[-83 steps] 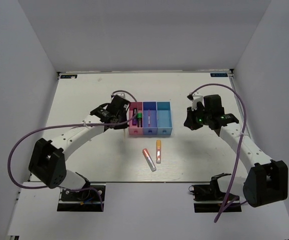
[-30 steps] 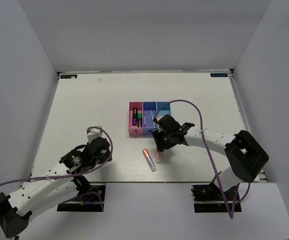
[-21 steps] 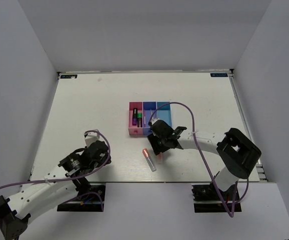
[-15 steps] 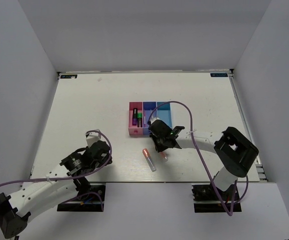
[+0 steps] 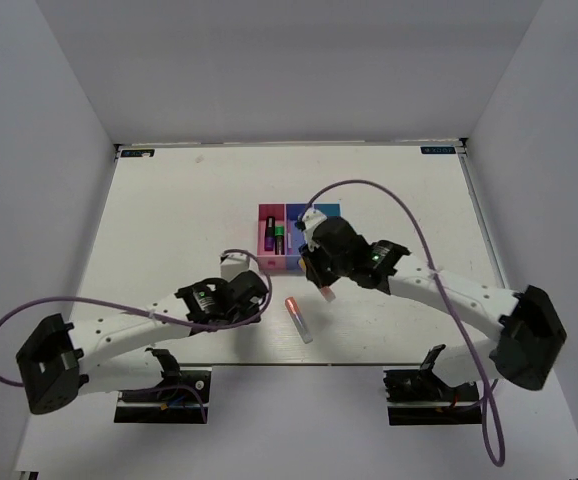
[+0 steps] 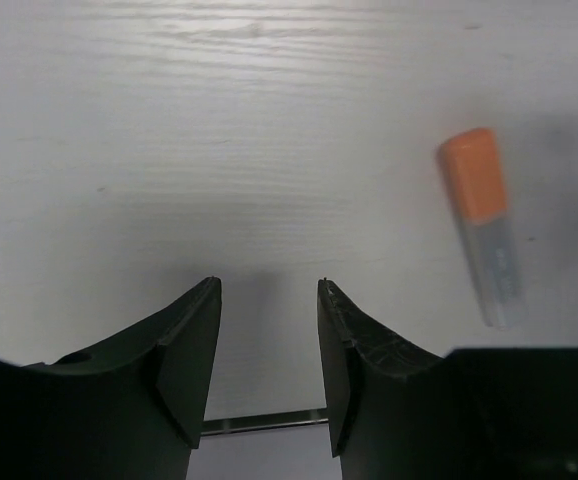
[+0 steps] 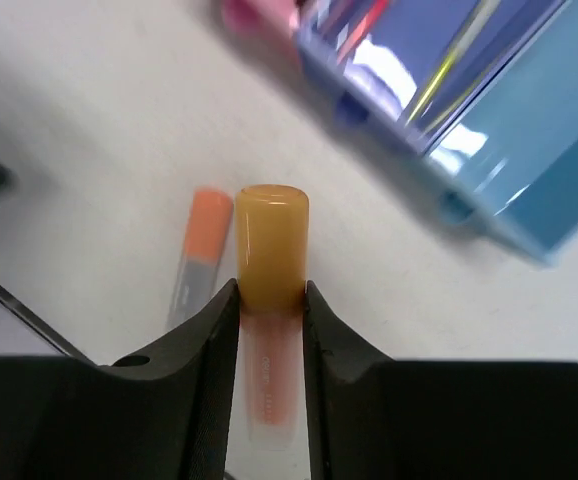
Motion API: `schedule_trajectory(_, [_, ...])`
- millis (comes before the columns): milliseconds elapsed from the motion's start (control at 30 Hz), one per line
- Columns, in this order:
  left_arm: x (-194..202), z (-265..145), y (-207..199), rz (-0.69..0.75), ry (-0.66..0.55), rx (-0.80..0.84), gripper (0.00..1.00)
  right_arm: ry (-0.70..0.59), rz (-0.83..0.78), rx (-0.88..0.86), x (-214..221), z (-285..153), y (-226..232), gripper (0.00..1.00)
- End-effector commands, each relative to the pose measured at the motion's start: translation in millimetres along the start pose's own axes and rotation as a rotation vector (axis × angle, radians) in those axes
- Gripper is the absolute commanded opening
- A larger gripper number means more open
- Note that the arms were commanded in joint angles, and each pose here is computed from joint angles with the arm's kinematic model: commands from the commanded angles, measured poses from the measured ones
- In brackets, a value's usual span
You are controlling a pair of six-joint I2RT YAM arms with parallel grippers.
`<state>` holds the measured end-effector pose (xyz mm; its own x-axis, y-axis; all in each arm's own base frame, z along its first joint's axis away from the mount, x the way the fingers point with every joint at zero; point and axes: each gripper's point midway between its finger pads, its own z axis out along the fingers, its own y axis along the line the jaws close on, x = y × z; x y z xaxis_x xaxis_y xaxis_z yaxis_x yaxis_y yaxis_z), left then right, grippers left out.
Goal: Sort the stationery into containers
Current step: Pick up the stationery from the center of the board, then place the stationery in the storage box, then pick up the stationery from the center of the board.
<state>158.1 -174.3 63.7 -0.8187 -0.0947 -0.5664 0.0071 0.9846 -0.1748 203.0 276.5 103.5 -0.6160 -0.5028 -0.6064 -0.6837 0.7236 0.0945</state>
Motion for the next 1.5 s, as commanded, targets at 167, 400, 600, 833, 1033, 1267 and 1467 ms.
schedule_trajectory(167, [-22.8,16.1,-88.1,-0.109,0.003,0.148,0.61,-0.373,-0.001,0.340,-98.7,-56.3,-70.4,0.00])
schedule_trajectory(400, [-20.7,30.4,-125.4,-0.126,0.036,0.187,0.63,-0.502,0.175,0.470,-145.5,-29.9,-113.3,0.00])
schedule_trajectory(600, [-17.2,34.4,-128.9,-0.117,0.035,0.176,0.63,-0.519,0.298,0.464,-166.5,-5.2,-136.4,0.00])
schedule_trajectory(833, [-17.6,37.4,-127.9,-0.114,0.034,0.150,0.64,-0.366,0.371,0.439,-145.3,34.2,-155.1,0.35])
schedule_trajectory(1033, [-8.0,44.7,-128.4,-0.120,0.072,0.115,0.64,-0.321,0.398,0.396,-131.7,36.9,-156.4,0.49])
schedule_trajectory(1267, [3.1,50.1,-126.4,-0.116,0.093,0.043,0.64,-0.349,0.420,0.377,-128.4,7.6,-157.2,0.46])
schedule_trajectory(1467, [13.5,62.2,-129.5,-0.106,0.129,-0.019,0.61,-0.363,0.489,0.388,-98.9,-26.2,-168.6,0.46])
